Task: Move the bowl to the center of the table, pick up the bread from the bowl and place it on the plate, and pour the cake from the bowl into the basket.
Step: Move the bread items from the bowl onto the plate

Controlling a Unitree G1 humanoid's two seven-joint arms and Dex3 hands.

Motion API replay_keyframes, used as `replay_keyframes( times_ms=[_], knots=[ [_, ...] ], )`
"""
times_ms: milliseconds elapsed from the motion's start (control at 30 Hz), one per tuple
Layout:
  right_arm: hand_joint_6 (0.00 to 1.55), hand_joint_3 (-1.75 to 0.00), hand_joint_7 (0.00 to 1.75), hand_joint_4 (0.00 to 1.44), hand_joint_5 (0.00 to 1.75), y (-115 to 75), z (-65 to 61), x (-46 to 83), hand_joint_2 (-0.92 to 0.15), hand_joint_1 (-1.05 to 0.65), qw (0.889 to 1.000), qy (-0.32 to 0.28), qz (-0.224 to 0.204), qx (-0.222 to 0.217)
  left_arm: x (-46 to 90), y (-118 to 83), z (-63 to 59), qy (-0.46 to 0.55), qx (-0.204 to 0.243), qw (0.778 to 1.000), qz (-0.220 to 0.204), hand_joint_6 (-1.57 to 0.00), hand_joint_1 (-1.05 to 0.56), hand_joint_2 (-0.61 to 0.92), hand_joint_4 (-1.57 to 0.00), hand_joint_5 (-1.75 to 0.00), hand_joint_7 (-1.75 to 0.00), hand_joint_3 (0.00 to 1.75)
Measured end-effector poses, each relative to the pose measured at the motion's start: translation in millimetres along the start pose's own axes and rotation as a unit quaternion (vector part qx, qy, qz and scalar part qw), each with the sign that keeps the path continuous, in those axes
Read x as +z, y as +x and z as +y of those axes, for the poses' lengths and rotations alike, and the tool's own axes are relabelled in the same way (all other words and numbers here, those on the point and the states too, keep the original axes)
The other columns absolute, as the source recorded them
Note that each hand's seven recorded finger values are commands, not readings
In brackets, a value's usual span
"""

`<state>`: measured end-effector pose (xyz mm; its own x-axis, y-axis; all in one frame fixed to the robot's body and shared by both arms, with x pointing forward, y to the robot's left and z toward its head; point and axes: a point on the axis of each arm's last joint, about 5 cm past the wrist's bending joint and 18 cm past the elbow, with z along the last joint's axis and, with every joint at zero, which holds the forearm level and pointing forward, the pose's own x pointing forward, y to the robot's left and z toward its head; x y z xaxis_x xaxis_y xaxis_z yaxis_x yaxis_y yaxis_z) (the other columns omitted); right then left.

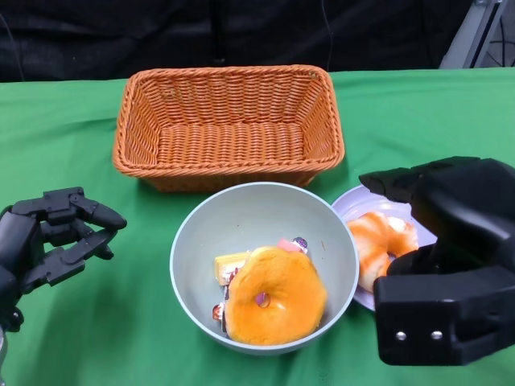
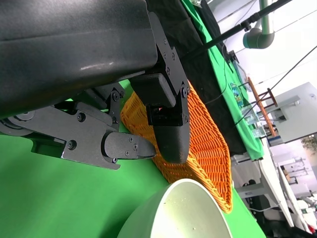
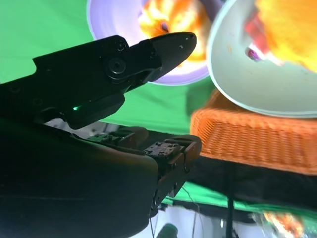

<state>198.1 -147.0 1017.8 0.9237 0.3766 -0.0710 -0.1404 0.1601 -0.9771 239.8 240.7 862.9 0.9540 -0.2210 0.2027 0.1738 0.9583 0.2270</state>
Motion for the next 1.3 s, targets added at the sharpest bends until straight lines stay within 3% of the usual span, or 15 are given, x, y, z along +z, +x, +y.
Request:
replay_keyframes(
  times_ms=[267,467,600,933,1300],
  knots=[
    [0.46,-0.05,0.02,0.59,0.08,-16.5,-10.1,8.4,-0.92,-0.77,0.998,0.017,-0.040,-0.053,-0.2,0.1,-0.5,0.003,-0.004,1.000,0.002,-0.94,-0.11,0.91,-0.84,-1.22,-0.79,0.25],
    [0.51,-0.02,0.02,0.65,0.07,-13.9,-8.9,15.4,-0.92,-0.75,0.991,0.083,-0.095,-0.054,-0.3,0.2,-0.7,0.004,-0.006,1.000,0.003,-0.94,-0.11,0.91,-0.84,-1.22,-0.79,0.25],
    [0.51,-0.02,0.01,0.65,0.05,-5.8,-7.8,21.2,-0.92,-0.75,0.986,0.108,-0.125,-0.036,0.0,0.4,-1.0,0.007,-0.009,1.000,0.001,-0.94,-0.11,0.92,-0.84,-1.22,-0.79,0.26],
    [0.45,-0.04,0.00,0.61,0.01,28.3,-2.3,24.1,-0.92,-0.75,0.975,0.163,-0.143,0.049,0.4,0.8,-1.3,0.009,-0.007,1.000,0.000,-0.93,-0.12,0.91,-0.84,-1.23,-0.80,0.25],
    [0.39,-0.15,0.00,0.56,0.00,59.0,16.9,18.8,-0.92,-0.78,0.957,0.205,-0.146,0.145,0.6,1.3,-2.6,0.016,-0.009,1.000,-0.001,-0.94,-0.13,0.91,-0.85,-1.24,-0.79,0.25]
  ],
)
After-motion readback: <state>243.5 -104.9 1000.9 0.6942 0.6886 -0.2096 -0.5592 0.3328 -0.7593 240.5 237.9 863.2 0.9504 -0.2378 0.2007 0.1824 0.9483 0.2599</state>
